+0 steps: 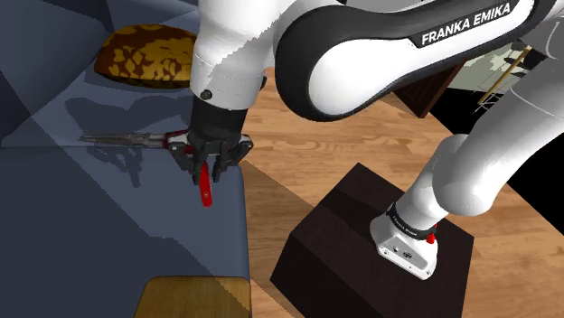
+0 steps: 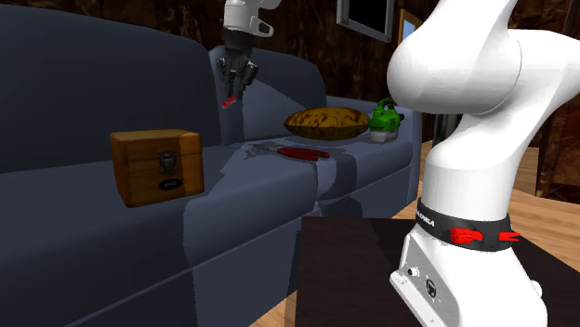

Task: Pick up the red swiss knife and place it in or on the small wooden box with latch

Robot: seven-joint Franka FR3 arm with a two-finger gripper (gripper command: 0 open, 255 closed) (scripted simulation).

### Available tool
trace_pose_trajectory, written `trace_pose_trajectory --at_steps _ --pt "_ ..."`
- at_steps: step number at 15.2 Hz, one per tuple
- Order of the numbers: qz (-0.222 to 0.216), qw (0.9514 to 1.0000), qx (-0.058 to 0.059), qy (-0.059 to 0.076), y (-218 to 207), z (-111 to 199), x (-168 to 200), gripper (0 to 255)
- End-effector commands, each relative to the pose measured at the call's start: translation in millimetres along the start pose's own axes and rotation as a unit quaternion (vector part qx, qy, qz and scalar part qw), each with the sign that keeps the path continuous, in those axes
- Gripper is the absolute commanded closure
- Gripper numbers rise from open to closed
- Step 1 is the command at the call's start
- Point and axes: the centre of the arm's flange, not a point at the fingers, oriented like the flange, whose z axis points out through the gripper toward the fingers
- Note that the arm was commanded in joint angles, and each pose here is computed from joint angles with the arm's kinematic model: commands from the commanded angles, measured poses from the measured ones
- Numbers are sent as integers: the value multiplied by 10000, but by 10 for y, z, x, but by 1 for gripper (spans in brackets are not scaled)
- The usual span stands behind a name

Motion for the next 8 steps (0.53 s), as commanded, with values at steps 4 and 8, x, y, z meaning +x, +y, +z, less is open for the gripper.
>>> trace_pose_trajectory --at_steps 4,8 --pt "7 10000 1 1 -211 17 -621 255" --pt "7 10000 1 1 -374 22 -1123 255"
